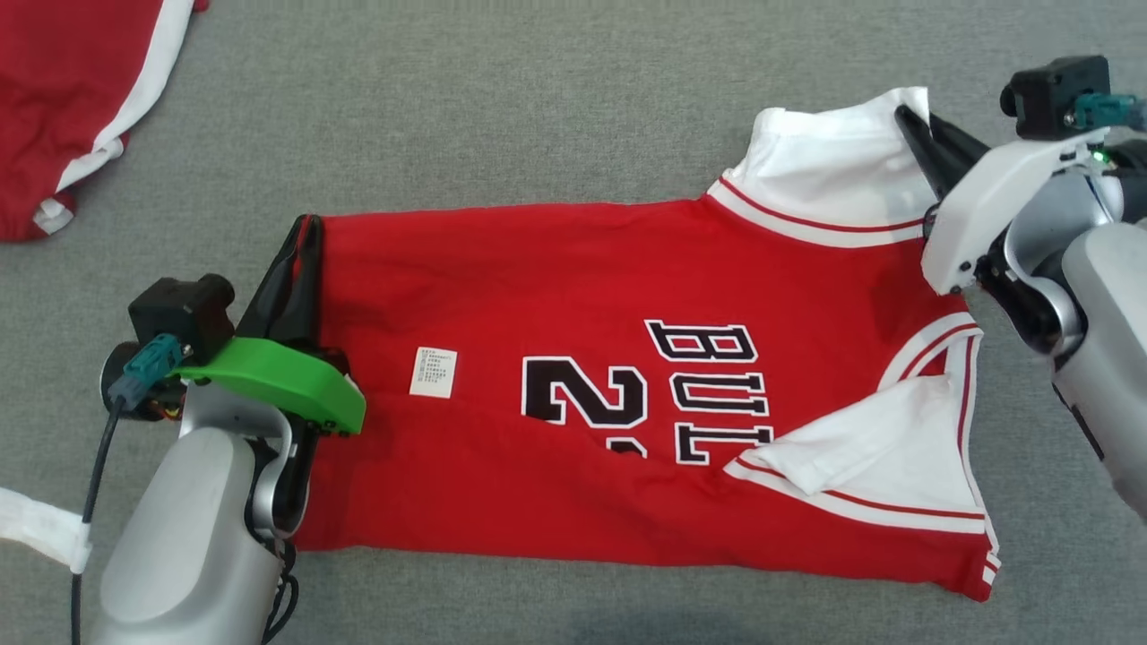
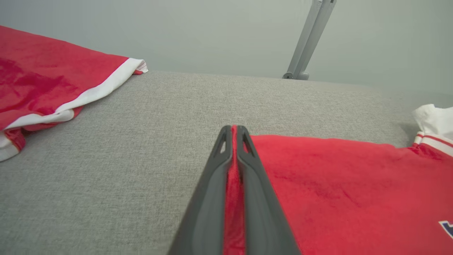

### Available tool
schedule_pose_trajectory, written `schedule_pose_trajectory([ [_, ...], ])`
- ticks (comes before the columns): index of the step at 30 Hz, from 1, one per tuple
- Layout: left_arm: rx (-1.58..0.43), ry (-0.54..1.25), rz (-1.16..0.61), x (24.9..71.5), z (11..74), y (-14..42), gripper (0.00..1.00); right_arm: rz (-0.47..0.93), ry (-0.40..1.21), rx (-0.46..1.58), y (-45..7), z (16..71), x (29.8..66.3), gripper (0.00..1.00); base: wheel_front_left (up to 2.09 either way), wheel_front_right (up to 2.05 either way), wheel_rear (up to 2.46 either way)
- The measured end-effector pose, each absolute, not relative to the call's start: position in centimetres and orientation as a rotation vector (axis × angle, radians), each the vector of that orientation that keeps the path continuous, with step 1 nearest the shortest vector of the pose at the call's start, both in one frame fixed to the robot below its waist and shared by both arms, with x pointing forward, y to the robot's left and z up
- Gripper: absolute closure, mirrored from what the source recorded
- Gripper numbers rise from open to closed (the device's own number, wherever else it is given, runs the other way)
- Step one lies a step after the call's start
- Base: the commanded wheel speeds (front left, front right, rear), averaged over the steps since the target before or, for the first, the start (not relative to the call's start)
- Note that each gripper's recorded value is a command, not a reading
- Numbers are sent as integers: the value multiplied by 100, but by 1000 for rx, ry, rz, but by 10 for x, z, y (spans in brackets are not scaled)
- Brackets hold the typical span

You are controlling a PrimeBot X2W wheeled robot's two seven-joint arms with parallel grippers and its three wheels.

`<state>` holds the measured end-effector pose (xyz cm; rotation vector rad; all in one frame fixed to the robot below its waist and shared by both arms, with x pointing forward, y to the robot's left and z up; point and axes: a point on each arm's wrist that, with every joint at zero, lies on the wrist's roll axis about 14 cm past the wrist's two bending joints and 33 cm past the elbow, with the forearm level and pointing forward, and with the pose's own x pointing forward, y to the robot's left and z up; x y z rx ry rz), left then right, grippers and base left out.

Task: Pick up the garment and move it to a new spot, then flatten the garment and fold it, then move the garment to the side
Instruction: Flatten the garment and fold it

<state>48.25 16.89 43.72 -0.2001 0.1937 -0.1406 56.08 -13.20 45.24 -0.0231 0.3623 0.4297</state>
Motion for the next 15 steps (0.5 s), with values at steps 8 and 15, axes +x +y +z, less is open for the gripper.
schedule_pose_trajectory([
  [8, -256, 157, -161, 457, 453, 157, 100, 448, 273, 65, -143, 483, 495, 100, 0, 0, 0],
  [15, -305, 195, -119, 423, 446, 160, 100, 392, 290, 127, -156, 480, 437, 100, 0, 0, 0],
])
